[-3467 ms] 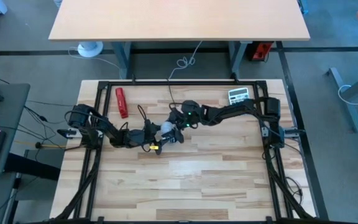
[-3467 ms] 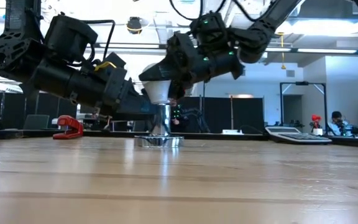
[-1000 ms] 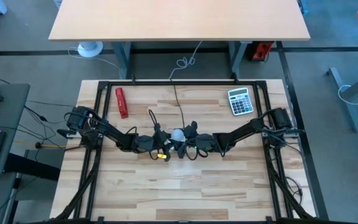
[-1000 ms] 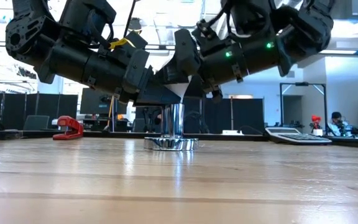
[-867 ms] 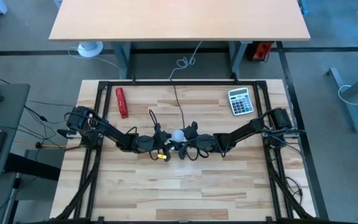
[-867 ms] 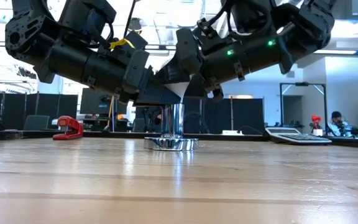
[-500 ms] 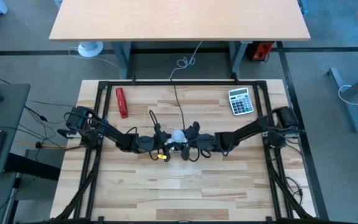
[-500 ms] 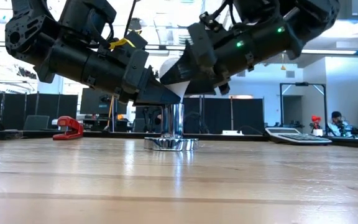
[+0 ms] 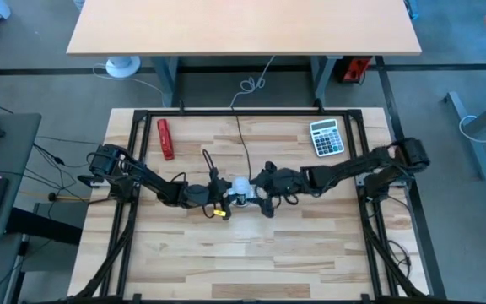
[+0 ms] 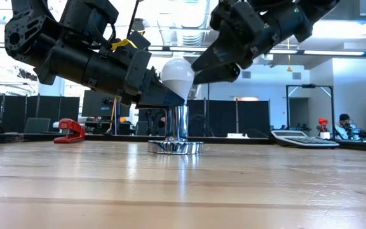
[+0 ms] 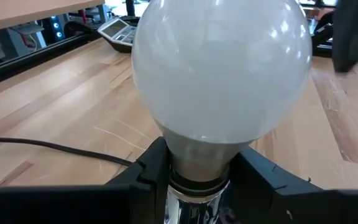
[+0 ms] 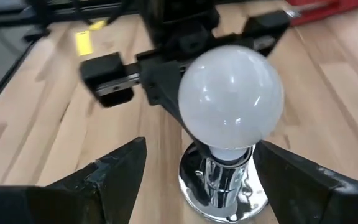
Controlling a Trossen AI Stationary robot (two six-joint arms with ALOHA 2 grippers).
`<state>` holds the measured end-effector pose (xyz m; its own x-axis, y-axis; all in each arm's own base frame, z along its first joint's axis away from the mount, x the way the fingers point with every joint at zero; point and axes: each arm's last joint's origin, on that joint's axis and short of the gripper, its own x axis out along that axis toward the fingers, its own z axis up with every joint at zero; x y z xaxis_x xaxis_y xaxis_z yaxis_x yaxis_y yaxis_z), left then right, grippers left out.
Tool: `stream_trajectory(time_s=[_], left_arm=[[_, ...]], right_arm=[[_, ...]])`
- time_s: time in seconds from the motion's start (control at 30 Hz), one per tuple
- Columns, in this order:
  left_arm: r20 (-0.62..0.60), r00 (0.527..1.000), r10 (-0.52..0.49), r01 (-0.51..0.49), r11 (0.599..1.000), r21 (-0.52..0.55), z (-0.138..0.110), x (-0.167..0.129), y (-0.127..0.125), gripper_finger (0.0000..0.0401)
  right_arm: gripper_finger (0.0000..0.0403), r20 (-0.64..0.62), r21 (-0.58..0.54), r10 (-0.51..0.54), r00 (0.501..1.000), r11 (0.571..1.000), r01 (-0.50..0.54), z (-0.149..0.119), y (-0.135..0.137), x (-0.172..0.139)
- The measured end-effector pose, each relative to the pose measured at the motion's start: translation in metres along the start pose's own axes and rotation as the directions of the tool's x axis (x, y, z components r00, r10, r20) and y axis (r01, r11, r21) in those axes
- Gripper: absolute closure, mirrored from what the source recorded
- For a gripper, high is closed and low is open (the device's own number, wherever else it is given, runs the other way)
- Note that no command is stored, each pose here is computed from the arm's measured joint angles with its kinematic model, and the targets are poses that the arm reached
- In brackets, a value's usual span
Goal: Screw lightbulb
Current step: Insert the lightbulb into the silver lamp socket
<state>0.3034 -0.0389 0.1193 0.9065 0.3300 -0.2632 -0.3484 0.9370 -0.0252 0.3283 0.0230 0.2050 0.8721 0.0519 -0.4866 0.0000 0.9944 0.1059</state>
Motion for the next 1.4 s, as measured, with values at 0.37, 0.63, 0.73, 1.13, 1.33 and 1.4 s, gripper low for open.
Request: stream_trajectory(time_s=[0.37, 0.63, 0.73, 1.13, 1.33, 1.4], left_arm=[[-0.005, 1.0, -0.012, 0.012, 1.0, -0.001, 0.0, 0.0, 0.0, 0.0286], [-0.006, 1.0, -0.017, 0.017, 1.0, -0.003, -0.001, 0.0, 0.0, 0.0286], [-0.006, 1.0, -0.019, 0.019, 1.0, -0.004, -0.001, 0.0, 0.0, 0.0286], [-0.007, 1.0, -0.021, 0.021, 1.0, -0.023, -0.001, 0.0, 0.0, 0.0286], [-0.007, 1.0, -0.021, 0.021, 0.999, -0.026, -0.001, 0.0, 0.0, 0.0286], [-0.007, 1.0, -0.021, 0.021, 0.999, -0.026, -0.001, 0.0, 0.0, 0.0286]], right_arm=[[0.0096, 0.049, -0.243, 0.09, 0.995, 0.967, -0.075, 0.019, -0.05, -0.023], [0.0097, 0.106, -0.242, 0.107, 0.989, 0.967, -0.079, 0.034, -0.058, -0.029], [0.0096, 0.113, -0.239, 0.216, 0.97, 0.953, -0.185, 0.036, -0.056, -0.03], [0.0008, 0.054, -0.246, 0.295, 0.954, 0.93, -0.274, 0.019, -0.073, 0.002], [0.0007, 0.04, -0.311, 0.366, 0.93, 0.889, -0.336, 0.022, -0.075, 0.018], [0.0004, 0.033, -0.324, 0.382, 0.924, 0.878, -0.351, 0.022, -0.077, 0.025]])
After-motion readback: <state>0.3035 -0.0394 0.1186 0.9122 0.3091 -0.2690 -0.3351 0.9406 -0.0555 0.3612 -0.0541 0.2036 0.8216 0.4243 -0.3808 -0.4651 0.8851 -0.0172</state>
